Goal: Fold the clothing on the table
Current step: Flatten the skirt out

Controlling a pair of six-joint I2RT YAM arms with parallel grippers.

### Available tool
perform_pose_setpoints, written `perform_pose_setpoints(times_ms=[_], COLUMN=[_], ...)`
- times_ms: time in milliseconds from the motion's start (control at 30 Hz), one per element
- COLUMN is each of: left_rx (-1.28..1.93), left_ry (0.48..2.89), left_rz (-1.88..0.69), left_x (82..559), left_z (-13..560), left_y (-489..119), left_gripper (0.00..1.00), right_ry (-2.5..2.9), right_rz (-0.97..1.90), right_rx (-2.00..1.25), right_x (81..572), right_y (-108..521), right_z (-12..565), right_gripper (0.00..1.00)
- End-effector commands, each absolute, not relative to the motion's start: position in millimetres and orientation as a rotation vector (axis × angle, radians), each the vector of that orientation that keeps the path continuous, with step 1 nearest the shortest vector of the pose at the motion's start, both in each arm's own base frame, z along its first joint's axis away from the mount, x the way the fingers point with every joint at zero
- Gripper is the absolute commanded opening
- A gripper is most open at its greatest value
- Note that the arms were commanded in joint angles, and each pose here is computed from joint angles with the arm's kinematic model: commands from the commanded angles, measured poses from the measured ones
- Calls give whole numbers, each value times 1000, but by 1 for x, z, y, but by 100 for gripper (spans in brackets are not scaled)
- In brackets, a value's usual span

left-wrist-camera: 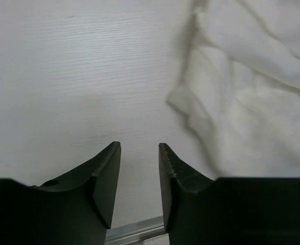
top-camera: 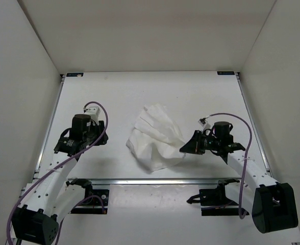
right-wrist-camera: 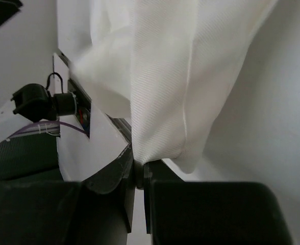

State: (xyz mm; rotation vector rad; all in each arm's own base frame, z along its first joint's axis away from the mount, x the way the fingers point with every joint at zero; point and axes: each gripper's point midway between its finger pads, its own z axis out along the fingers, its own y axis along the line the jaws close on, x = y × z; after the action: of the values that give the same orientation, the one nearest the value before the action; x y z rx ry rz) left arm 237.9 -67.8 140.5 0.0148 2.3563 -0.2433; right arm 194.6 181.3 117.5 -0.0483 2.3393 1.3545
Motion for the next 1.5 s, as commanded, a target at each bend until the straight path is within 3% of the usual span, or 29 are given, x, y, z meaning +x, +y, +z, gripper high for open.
perform_pose_setpoints(times_ms=[0,67,133,233,300,467,567,900,1100,1133,1200,1233,1400,1467], left_rx=[77,61,-26,-116,-189,-285,-309,-259,-221,-207,-173,-151,-70,-60], left_ry=[2277,2227,2212,2208,2301,2367,2393,2592,2586,2609,2585,2580,2519,2405], left_rz=[-708,-953,-1204,-1331,-1307,-1359,-1309,-1048,-1042,-1035,-1062,-1068,-970,-944], left_x=[231,221,201,183,171,148,146,140,153,150,157,160,206,246], left_z=[162,162,161,147,116,90,79,34,34,30,37,40,87,146], left_y=[-141,-173,-200,-212,-210,-219,-222,-223,-250,-254,-268,-273,-266,-258], left_gripper=[44,19,12,19,38,55,60,60,58,53,11,0,0,0], right_ry=[2333,2349,2359,2360,2347,2335,2327,2271,2260,2267,2259,2245,2115,2054], right_rz=[1271,1241,1199,1175,1177,1173,1190,1189,1203,1206,1214,1217,1270,1265], right_rx=[-85,-104,-95,-88,-89,-108,-118,-141,-172,-164,-179,-177,-190,-191], right_x=[192,190,194,196,198,199,198,204,201,200,200,203,228,241], right_y=[177,177,173,170,169,171,173,175,179,179,181,179,176,170], right_z=[106,100,93,88,86,81,81,91,91,91,93,98,159,188], right_gripper=[0,0,0,0,0,0,0,0,0,0,1,0,0,1])
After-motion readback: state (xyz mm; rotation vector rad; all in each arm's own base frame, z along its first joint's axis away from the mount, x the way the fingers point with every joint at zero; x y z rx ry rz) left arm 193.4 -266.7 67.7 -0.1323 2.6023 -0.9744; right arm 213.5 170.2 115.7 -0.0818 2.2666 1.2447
